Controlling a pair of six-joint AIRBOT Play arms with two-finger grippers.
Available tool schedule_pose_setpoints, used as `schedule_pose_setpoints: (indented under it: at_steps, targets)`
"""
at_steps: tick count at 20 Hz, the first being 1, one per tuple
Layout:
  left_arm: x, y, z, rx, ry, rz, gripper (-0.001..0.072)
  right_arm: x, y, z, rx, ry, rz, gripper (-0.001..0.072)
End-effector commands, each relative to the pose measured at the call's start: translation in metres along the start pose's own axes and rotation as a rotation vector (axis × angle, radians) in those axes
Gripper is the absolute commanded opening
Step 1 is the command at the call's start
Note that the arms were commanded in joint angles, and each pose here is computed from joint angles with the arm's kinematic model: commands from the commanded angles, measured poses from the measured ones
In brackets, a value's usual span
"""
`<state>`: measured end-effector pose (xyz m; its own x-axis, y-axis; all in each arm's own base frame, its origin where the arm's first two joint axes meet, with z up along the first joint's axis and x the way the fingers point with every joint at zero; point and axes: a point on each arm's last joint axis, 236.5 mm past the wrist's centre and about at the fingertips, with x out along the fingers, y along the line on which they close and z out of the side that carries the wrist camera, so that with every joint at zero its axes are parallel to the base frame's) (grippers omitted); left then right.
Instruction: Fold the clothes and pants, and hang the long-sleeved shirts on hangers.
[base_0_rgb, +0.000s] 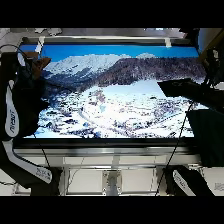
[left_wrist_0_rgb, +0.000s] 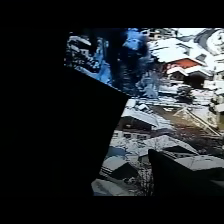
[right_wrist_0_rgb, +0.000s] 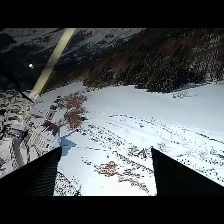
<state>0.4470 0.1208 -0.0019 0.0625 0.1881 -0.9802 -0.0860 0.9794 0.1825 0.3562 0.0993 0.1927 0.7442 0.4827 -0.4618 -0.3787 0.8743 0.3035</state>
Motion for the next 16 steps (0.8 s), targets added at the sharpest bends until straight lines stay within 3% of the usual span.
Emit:
schedule_pose_setpoints:
  at_steps: [1,4,16]
  targets:
    - [0.034,0.061,-0.005,-0.086,0.054,0.165,0.0606,0.000,-0.004,-0.002,-0.015,0.008,-0.016,0.0640]
    - [0.049,0.080,0.003,-0.193,0.011,0.167,0.0605,0.000,-0.005,-0.001,-0.019,0.006,-0.024,0.0640]
    - [0.071,0.119,-0.016,-0.268,0.062,0.176,0.0603,-0.002,-0.024,0.010,-0.061,-0.037,-0.103,0.0633]
